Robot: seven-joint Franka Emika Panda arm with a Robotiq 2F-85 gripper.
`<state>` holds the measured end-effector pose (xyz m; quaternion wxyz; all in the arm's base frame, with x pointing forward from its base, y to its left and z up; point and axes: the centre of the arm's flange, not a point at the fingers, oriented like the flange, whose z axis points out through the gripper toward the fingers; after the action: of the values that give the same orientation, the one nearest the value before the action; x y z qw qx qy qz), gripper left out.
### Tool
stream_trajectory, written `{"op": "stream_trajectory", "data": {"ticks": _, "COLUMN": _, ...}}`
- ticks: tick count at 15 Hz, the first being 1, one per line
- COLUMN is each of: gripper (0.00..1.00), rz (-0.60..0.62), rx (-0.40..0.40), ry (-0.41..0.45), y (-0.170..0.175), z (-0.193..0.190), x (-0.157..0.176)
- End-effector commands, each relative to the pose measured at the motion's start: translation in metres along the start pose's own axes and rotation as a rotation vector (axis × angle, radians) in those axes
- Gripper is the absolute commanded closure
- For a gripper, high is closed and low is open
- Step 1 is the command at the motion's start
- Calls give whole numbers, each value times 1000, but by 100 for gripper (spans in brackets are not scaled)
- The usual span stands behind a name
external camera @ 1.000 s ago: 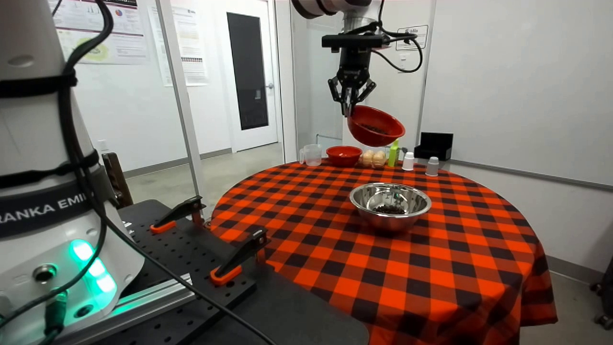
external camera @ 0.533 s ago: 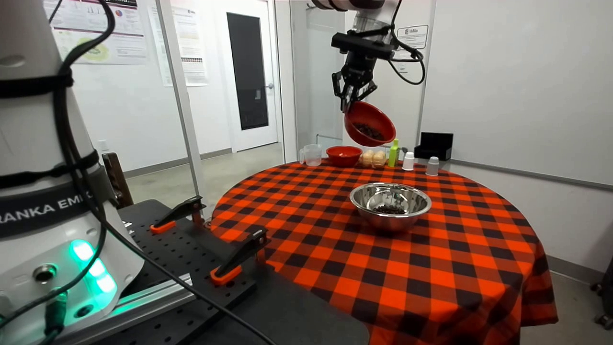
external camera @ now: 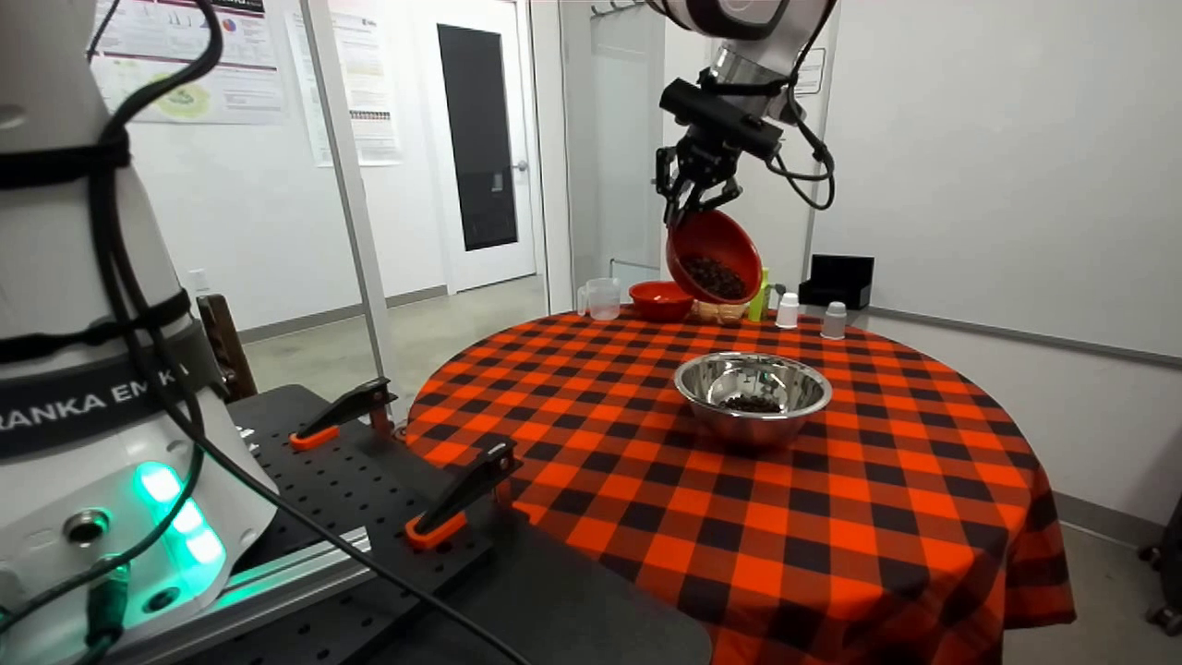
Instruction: Pour some of the things in the red bowl into the metal bowl
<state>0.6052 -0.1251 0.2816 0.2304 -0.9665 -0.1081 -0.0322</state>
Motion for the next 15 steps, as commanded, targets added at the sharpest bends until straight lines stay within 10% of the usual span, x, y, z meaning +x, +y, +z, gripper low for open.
{"op": "stream_trajectory", "data": {"ticks": 1, "gripper": 98, "rz": 6, "rx": 83, "ry": 48, "y": 13, "z": -5, "x": -35}}
{"op": "stream_trajectory", "data": {"ticks": 15, "gripper": 98, "rz": -18, "rx": 236, "ry": 180, "y": 37, "z": -1, "x": -111}}
